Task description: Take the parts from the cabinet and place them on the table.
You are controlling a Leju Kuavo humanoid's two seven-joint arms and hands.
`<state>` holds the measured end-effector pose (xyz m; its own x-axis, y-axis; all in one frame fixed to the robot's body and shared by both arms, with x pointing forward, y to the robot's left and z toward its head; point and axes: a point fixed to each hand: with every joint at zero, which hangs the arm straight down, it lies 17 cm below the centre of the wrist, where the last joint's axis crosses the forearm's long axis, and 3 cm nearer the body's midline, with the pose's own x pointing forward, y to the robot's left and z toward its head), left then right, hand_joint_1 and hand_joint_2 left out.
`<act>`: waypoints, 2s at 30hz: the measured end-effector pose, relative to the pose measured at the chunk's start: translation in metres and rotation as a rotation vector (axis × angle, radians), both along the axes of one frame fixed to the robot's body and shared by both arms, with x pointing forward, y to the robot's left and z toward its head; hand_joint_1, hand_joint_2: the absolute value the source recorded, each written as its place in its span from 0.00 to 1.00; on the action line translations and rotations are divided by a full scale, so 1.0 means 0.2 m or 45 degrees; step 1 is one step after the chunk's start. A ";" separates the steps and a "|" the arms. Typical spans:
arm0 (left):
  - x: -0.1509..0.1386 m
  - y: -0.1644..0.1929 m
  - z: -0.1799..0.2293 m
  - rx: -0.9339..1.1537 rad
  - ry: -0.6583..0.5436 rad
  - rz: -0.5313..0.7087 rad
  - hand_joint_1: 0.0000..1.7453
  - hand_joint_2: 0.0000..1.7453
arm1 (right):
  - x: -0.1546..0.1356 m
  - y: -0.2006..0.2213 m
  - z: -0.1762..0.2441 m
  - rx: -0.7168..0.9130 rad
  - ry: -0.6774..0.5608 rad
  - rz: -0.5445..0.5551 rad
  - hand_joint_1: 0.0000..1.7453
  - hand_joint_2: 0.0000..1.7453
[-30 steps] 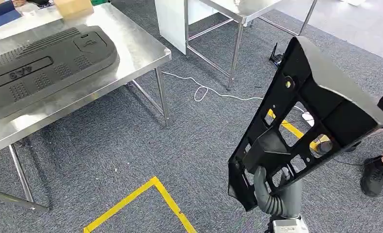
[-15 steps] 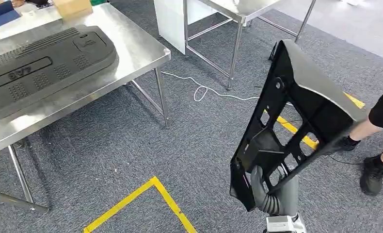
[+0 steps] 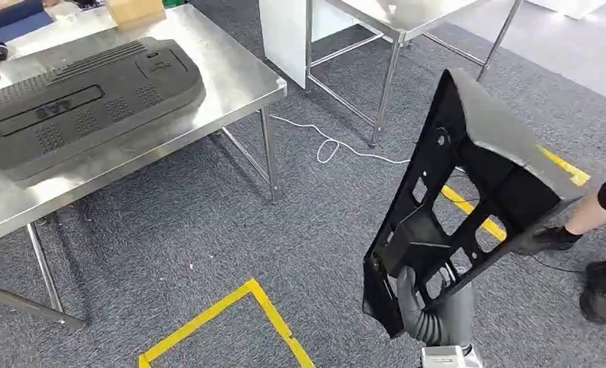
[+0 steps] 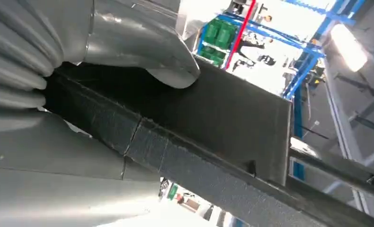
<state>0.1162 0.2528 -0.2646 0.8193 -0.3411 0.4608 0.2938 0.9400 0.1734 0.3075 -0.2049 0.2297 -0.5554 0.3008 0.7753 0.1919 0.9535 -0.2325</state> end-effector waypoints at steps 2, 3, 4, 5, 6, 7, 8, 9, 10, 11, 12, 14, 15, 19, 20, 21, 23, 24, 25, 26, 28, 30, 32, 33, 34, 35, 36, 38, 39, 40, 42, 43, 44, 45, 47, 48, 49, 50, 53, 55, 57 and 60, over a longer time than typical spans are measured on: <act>0.00 0.00 0.00 0.001 -0.001 0.000 0.00 1.00 | 0.00 -0.01 -0.01 -0.005 0.006 -0.002 1.00 1.00; 0.00 0.00 0.00 0.001 -0.002 0.000 0.00 1.00 | 0.00 -0.01 -0.01 -0.002 0.004 -0.006 1.00 1.00; 0.00 0.00 0.00 -0.001 -0.002 0.000 0.00 1.00 | 0.00 -0.01 -0.01 -0.002 0.004 -0.006 1.00 1.00; 0.01 0.00 0.00 -0.001 -0.003 0.000 0.00 1.00 | 0.00 -0.01 0.00 -0.003 0.002 -0.006 1.00 1.00; 0.01 0.00 0.00 0.000 -0.004 -0.001 0.00 1.00 | 0.00 -0.01 0.00 -0.002 0.001 -0.006 1.00 1.00; 0.01 0.00 0.00 0.000 -0.004 -0.001 0.00 1.00 | 0.00 -0.01 0.00 -0.002 0.002 -0.006 1.00 1.00; 0.00 0.00 0.00 0.001 -0.003 -0.001 0.00 1.00 | 0.00 -0.01 0.00 -0.002 0.002 -0.006 1.00 1.00; 0.00 0.00 0.00 0.001 0.000 -0.001 0.00 1.00 | 0.00 -0.01 0.00 -0.002 0.002 -0.006 1.00 1.00; -0.01 0.00 0.00 0.002 0.003 -0.002 0.00 1.00 | 0.00 -0.01 -0.01 -0.002 0.004 -0.006 1.00 1.00; -0.01 0.00 0.00 0.002 0.004 -0.002 0.00 1.00 | 0.00 -0.01 -0.01 0.002 0.005 -0.005 1.00 1.00; -0.01 0.00 0.00 0.002 0.003 -0.002 0.00 1.00 | 0.00 -0.01 -0.01 0.003 0.005 -0.005 1.00 1.00; -0.01 0.00 0.00 0.001 0.004 -0.001 0.00 1.00 | 0.00 -0.01 -0.01 0.005 0.005 -0.005 1.00 1.00; 0.00 0.00 0.00 0.000 0.001 -0.001 0.00 1.00 | 0.00 -0.01 -0.01 0.004 0.005 -0.005 1.00 1.00; -0.01 -0.01 0.00 0.001 0.002 -0.001 0.00 1.00 | 0.00 -0.01 -0.01 0.004 0.005 -0.004 1.00 1.00; 0.00 -0.01 0.00 0.002 0.000 -0.001 0.00 1.00 | 0.00 -0.01 -0.01 0.004 0.005 -0.003 1.00 1.00; 0.00 0.00 0.00 0.003 -0.001 0.000 0.00 1.00 | 0.00 -0.01 0.00 0.004 0.004 -0.003 1.00 1.00; 0.00 -0.01 0.00 0.003 -0.002 0.000 0.00 1.00 | 0.00 -0.01 -0.01 0.003 0.005 -0.002 1.00 1.00; 0.00 -0.01 0.00 0.003 -0.001 0.000 0.00 1.00 | 0.00 -0.01 -0.01 0.002 0.005 -0.002 1.00 1.00; 0.00 -0.01 0.00 0.004 -0.001 0.000 0.00 1.00 | 0.00 -0.01 -0.01 0.003 0.006 -0.001 1.00 1.00; 0.00 -0.01 0.00 0.003 -0.001 0.000 0.00 1.00 | 0.00 -0.01 -0.01 0.006 0.007 -0.001 1.00 1.00; 0.00 -0.01 0.00 0.001 -0.002 -0.001 0.00 1.00 | 0.00 -0.01 -0.01 0.006 0.006 -0.002 1.00 1.00; 0.01 -0.02 0.00 0.000 -0.005 -0.001 0.00 1.00 | 0.00 -0.01 -0.01 0.005 0.006 -0.001 1.00 1.00; 0.01 -0.02 0.00 0.001 -0.006 -0.001 0.00 1.00 | 0.00 -0.01 -0.01 0.005 0.005 -0.001 1.00 1.00; 0.01 -0.02 0.00 0.001 -0.007 -0.001 0.00 1.00 | 0.00 -0.01 -0.01 0.003 0.006 -0.001 1.00 1.00; 0.01 -0.01 0.00 0.003 -0.007 0.000 0.00 1.00 | 0.00 -0.01 -0.01 0.003 0.005 -0.002 1.00 1.00; 0.01 -0.01 0.00 0.004 -0.007 0.000 0.00 1.00 | 0.00 -0.01 -0.01 0.009 0.006 -0.001 1.00 1.00; 0.01 -0.02 0.00 0.003 -0.007 -0.001 0.00 1.00 | 0.00 -0.01 0.00 0.019 0.007 -0.001 1.00 1.00; 0.01 -0.02 0.00 0.003 -0.007 -0.001 0.00 1.00 | 0.00 -0.02 0.00 0.028 0.009 -0.001 1.00 1.00; 0.00 -0.02 0.00 0.002 -0.007 -0.002 0.00 1.00 | 0.00 -0.02 0.00 0.028 0.010 -0.002 1.00 1.00; 0.00 -0.02 0.00 0.002 -0.006 -0.002 0.00 1.00 | 0.00 -0.02 -0.01 0.029 0.010 -0.002 1.00 1.00; 0.00 -0.02 0.00 0.004 -0.006 -0.001 0.00 1.00 | 0.00 -0.02 0.00 0.029 0.009 -0.002 1.00 1.00; 0.00 -0.01 0.00 0.004 -0.008 -0.001 0.00 1.00 | 0.00 -0.01 0.00 0.028 0.007 -0.002 1.00 1.00; 0.01 -0.02 0.00 0.001 -0.009 -0.002 0.00 1.00 | 0.00 -0.01 0.00 0.025 0.003 -0.002 1.00 1.00; 0.01 -0.04 0.00 -0.005 -0.009 -0.002 0.00 1.00 | 0.00 -0.01 0.01 0.020 -0.004 -0.002 1.00 1.00; 0.01 -0.03 0.01 -0.004 -0.012 -0.002 0.00 1.00 | -0.01 -0.01 0.01 0.013 -0.012 0.000 1.00 1.00; 0.01 -0.03 0.00 -0.003 -0.012 -0.002 0.00 1.00 | -0.01 -0.01 0.01 0.012 -0.015 0.000 1.00 1.00; 0.01 -0.03 0.00 -0.003 -0.012 -0.002 0.00 1.00 | -0.01 -0.01 0.01 0.013 -0.016 0.000 1.00 1.00; 0.01 -0.03 0.01 -0.003 -0.013 -0.002 0.00 1.00 | -0.01 -0.01 0.01 0.012 -0.015 0.000 1.00 1.00; 0.01 -0.03 0.01 -0.003 -0.014 -0.002 0.00 1.00 | 0.00 -0.01 0.02 0.012 -0.021 0.001 1.00 1.00; 0.01 -0.03 0.01 -0.003 -0.014 -0.002 0.00 1.00 | -0.01 0.00 0.02 0.010 -0.020 0.002 1.00 1.00; 0.01 -0.03 0.01 -0.005 -0.014 -0.002 0.00 1.00 | 0.00 0.00 0.02 0.010 -0.021 0.002 1.00 1.00; 0.01 -0.04 0.01 -0.006 -0.016 -0.003 0.00 1.00 | 0.00 0.00 0.02 0.008 -0.025 0.003 1.00 1.00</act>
